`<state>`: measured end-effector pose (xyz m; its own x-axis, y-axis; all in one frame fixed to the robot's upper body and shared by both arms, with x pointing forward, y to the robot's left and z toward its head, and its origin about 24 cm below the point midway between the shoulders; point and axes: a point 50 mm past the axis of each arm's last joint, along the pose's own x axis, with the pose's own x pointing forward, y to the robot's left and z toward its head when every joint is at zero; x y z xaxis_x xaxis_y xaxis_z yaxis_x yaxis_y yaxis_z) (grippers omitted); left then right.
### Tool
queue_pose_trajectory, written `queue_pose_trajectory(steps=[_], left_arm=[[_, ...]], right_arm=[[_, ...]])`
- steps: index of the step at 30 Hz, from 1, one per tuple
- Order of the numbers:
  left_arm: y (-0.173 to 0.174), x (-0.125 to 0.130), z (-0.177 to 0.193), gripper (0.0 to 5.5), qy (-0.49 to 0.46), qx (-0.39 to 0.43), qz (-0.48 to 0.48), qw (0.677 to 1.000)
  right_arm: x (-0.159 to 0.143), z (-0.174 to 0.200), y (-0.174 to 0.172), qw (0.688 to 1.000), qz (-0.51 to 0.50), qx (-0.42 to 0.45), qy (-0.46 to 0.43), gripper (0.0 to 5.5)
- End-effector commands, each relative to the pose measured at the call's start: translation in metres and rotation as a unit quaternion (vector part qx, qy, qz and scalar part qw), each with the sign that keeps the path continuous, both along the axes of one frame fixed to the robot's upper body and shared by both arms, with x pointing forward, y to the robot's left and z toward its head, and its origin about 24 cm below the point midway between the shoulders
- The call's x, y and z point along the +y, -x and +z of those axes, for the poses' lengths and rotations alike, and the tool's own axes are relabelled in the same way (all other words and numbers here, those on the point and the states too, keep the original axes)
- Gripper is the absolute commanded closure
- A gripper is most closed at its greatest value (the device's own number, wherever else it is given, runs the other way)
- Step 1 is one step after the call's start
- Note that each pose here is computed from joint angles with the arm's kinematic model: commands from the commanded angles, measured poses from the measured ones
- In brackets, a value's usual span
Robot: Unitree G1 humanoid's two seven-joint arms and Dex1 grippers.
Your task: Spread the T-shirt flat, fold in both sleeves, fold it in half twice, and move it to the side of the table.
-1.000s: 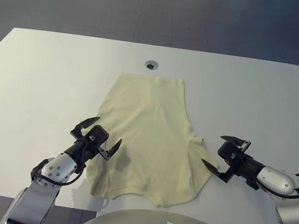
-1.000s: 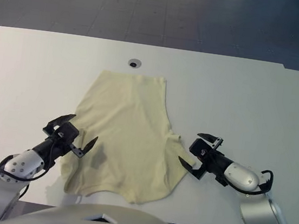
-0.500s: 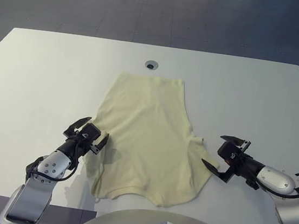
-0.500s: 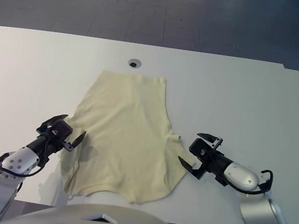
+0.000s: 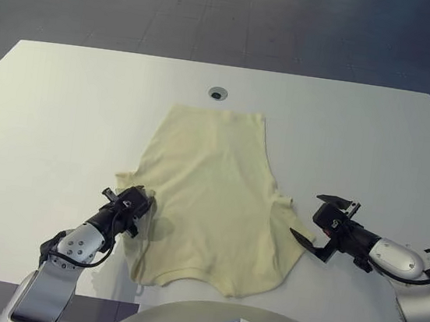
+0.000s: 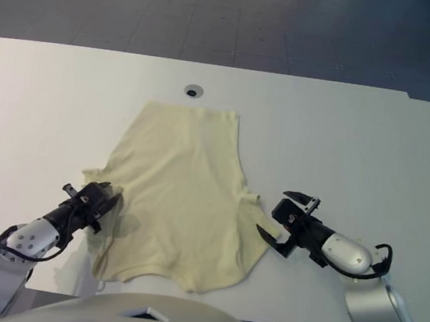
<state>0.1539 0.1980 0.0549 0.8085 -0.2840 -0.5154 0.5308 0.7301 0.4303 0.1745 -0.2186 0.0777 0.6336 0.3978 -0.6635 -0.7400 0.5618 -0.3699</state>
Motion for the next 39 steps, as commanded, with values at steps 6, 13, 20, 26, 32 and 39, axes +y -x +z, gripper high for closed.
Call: queue_pose_trajectory(steps=[6, 13, 20, 26, 32, 39], left_arm=[[0.003, 0.011, -0.011, 5.41, -0.025, 0.049, 0.023, 0.998], [-0.001, 0.010, -0.009, 5.48, -0.004, 0.041, 0.034, 0.999], [0.001, -0.005, 0.017, 5.48, 0.101, -0.001, 0.015, 0.995], [0.003, 0.003, 0.039, 5.48, 0.167, -0.029, 0.016, 0.985], [0.000, 0.023, 0.046, 5.48, 0.168, -0.047, 0.041, 0.984], [0.019, 0.045, 0.053, 5.48, 0.180, -0.055, 0.095, 0.978]], right_arm=[[-0.003, -0.003, 0.000, 1.000, -0.007, 0.011, 0.005, 0.10], [-0.003, -0.003, 0.001, 1.000, -0.009, 0.011, 0.005, 0.10], [-0.003, -0.005, 0.001, 1.000, -0.008, 0.015, 0.006, 0.10], [-0.004, -0.009, 0.002, 1.000, -0.007, 0.023, 0.010, 0.10], [-0.005, -0.010, 0.002, 1.000, -0.006, 0.025, 0.015, 0.10], [-0.007, -0.011, 0.001, 0.999, -0.006, 0.025, 0.020, 0.10]])
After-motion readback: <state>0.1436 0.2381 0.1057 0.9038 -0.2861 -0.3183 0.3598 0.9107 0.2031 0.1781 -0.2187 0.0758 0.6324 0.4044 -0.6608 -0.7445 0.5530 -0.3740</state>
